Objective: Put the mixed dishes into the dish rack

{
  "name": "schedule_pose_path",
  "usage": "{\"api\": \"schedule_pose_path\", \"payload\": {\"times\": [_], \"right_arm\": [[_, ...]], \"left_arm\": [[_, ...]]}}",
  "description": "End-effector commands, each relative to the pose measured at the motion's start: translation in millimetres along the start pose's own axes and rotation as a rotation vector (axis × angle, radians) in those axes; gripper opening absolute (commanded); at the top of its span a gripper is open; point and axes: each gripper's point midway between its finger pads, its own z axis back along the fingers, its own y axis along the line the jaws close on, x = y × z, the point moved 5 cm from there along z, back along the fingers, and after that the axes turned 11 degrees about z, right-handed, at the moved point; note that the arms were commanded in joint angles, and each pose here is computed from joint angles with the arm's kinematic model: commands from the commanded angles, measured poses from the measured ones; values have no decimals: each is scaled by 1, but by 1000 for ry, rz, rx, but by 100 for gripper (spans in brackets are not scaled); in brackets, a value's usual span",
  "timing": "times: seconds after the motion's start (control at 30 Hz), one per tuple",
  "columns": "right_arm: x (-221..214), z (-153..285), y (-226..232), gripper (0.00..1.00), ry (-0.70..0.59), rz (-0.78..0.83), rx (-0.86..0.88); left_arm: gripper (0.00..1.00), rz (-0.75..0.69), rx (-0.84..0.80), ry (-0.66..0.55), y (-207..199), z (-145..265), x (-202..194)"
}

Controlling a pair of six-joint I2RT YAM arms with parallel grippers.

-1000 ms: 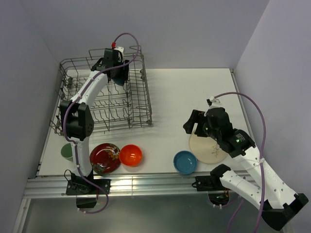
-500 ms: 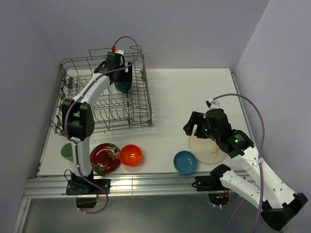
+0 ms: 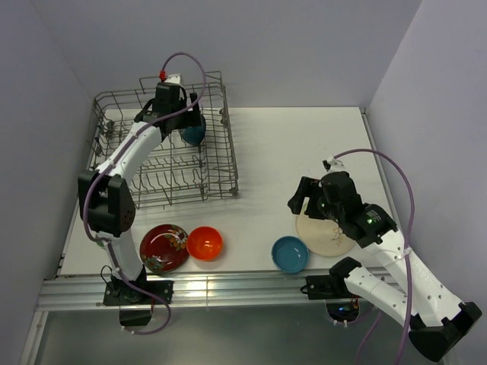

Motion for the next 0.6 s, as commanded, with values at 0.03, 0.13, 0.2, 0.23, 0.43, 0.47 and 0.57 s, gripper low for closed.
{"api": "schedule_pose_path", "payload": {"times": [0.03,0.13,0.2,0.23,0.43,0.47,0.57], "right_arm": [[-20,-7,-5,82,72,-43,-21],[-37,-13,-7,82,135,-66,-15],[-44,-13,-11,82,149,-89,-36],[-49,-14,-13,81,157,-106,-47],[-54,-10,-10,81,172,-132,-16],[-53,-9,-9,81,168,-131,-13],[-46,-4,-6,81,134,-146,7]], "left_arm": [[95,94,-98,-107,-20,48,33],[95,136,-139,-126,-22,74,31],[95,149,-179,-115,-24,90,29],[94,161,-185,-101,-24,95,26],[87,171,-202,-38,-25,101,17],[83,170,-184,-12,-25,95,16],[56,167,-214,17,-32,78,20]]}}
